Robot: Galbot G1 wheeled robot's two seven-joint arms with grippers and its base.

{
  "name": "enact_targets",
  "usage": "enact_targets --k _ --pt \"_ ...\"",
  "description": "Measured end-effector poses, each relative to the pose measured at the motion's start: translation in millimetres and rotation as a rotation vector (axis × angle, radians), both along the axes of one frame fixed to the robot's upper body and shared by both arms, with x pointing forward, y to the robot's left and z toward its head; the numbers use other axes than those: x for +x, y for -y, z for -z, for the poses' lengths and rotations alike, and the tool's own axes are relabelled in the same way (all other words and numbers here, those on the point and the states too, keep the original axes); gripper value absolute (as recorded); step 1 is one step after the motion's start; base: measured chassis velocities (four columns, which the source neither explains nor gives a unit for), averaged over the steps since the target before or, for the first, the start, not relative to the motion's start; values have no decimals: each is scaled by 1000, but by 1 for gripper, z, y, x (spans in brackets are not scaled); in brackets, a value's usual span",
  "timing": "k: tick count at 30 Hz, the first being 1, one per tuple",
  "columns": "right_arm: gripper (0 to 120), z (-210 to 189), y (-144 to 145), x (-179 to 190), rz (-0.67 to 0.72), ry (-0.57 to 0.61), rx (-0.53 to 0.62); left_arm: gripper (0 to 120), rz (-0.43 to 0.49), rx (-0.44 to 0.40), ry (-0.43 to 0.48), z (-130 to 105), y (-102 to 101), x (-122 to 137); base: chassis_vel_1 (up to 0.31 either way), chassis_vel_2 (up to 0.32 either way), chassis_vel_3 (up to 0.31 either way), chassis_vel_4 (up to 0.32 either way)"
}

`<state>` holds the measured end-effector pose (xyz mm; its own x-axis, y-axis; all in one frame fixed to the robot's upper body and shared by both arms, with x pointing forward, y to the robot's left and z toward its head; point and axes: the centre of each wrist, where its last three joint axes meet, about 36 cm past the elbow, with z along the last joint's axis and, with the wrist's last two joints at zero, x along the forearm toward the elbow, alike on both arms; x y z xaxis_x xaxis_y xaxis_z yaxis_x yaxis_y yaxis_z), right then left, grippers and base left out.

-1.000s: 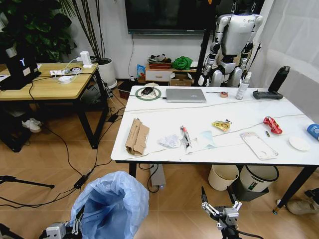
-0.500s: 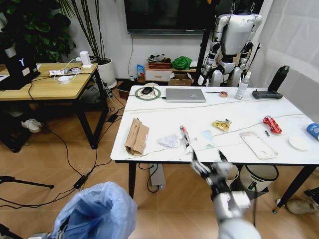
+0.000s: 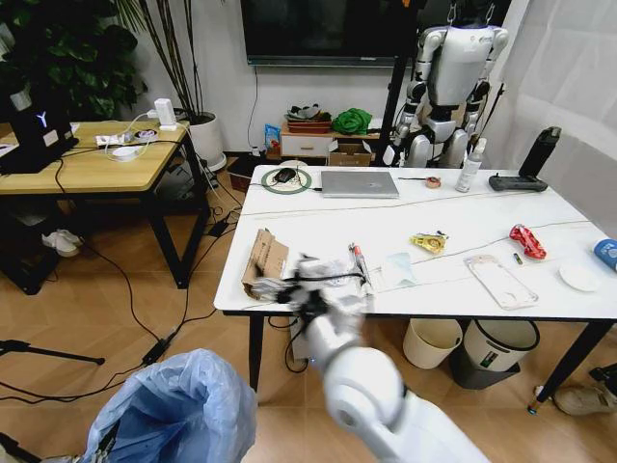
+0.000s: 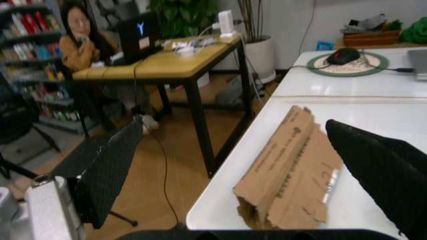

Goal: Pick up the trash bin and place the trash from the table into it.

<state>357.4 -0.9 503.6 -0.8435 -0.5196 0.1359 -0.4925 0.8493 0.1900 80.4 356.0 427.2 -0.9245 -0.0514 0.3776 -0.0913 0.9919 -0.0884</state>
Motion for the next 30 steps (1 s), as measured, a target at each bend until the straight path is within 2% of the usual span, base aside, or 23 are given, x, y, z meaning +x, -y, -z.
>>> enact_targets --k 5,6,12,17,20,21,23,28,30 --pt "100 5 -46 18 -11 -10 -128 0 -30 2 2 1 7 -9 0 0 0 0" --pt "100 5 -46 18 -11 -10 -128 0 -30 2 2 1 7 -9 0 0 0 0" --pt "100 26 -80 33 60 24 -317 0 -42 6 9 0 9 -11 0 0 0 0" --pt "100 43 -98 42 106 22 -391 0 -44 3 14 0 10 -10 0 0 0 0" --pt "100 50 -100 44 113 22 -413 0 -45 3 15 0 10 -9 0 0 0 0" --pt "100 69 -102 51 134 21 -479 0 -46 3 16 0 10 -8 0 0 0 0" --pt "100 83 -101 58 149 14 -518 0 -47 3 16 0 10 -8 0 0 0 0" --pt "81 104 -90 77 183 2 -553 0 -44 3 20 0 10 -7 0 0 0 0" --pt "77 104 -90 77 184 0 -550 0 -44 3 21 0 10 -6 0 0 0 0"
